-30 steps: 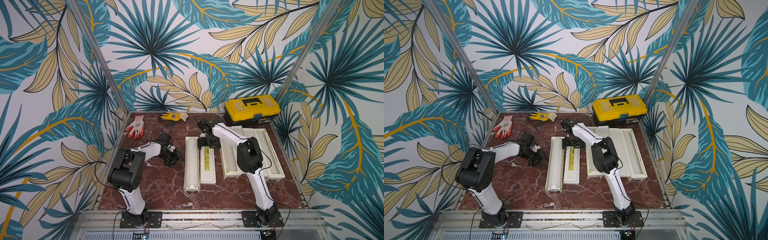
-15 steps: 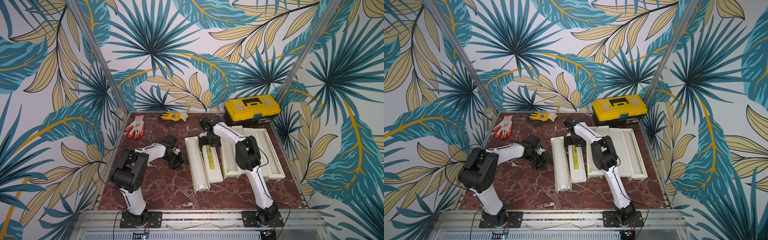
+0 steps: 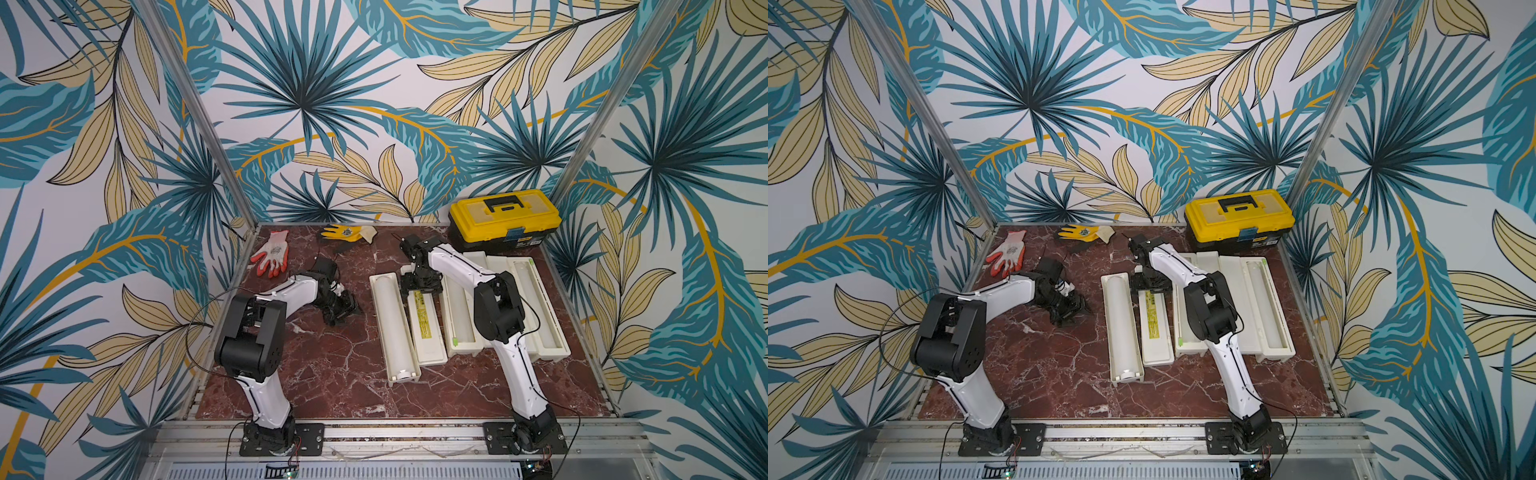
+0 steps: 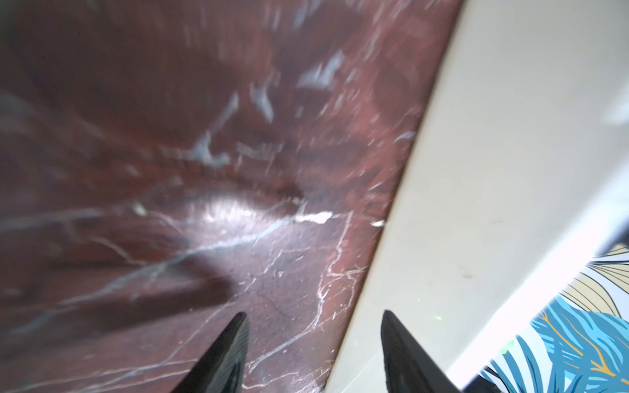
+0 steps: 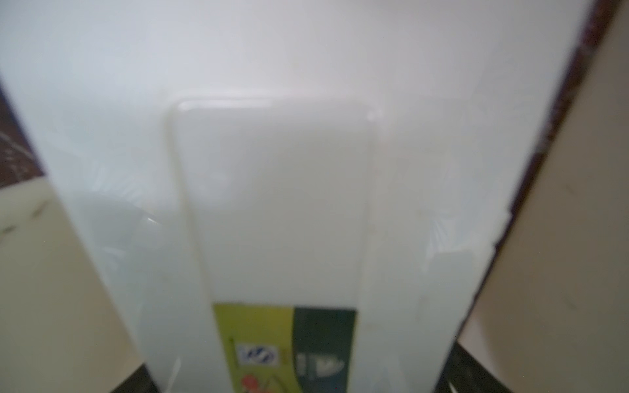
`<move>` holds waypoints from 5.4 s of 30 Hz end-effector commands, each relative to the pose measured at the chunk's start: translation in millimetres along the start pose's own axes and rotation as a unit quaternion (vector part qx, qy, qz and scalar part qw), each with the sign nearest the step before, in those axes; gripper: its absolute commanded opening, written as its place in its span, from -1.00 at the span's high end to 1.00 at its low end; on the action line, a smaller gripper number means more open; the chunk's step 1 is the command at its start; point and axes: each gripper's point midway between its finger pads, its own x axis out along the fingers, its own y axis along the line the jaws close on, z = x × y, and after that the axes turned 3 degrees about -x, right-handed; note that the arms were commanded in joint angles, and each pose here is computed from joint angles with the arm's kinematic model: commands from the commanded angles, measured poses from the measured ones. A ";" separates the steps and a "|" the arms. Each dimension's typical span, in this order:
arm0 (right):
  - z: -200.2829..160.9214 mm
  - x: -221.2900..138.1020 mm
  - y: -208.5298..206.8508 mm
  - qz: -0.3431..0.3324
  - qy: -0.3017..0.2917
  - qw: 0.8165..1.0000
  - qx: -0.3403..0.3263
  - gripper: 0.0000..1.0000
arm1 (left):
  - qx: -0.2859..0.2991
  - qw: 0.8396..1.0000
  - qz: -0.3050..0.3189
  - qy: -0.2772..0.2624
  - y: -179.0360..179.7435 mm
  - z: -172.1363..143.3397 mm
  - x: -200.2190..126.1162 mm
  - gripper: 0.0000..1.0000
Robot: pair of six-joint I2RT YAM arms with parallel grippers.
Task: Put plastic wrap rolls into dispensers
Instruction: Adjust the plastic wrap cutting box at the center of the board, then close the lid on the plastic wrap cutting box.
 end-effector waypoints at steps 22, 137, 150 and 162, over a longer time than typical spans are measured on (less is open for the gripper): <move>-36.2 -80.0 86.9 0.089 -0.055 0.994 -0.013 -0.49 | 0.085 0.995 -0.037 -0.044 -23.1 20.5 -37.0 -0.45; -28.1 -45.0 138.5 0.106 -0.037 0.994 -0.006 -0.99 | 0.127 0.972 -0.197 0.004 -64.8 26.6 23.3 -0.82; -24.4 -48.4 140.4 0.118 -0.053 0.992 -0.004 -0.99 | 0.088 0.983 -0.159 -0.006 -41.4 32.0 37.4 -0.78; -24.4 -69.9 130.5 0.121 -0.059 0.991 0.012 -0.99 | 0.057 0.992 -0.113 -0.016 -15.0 32.7 51.2 -0.52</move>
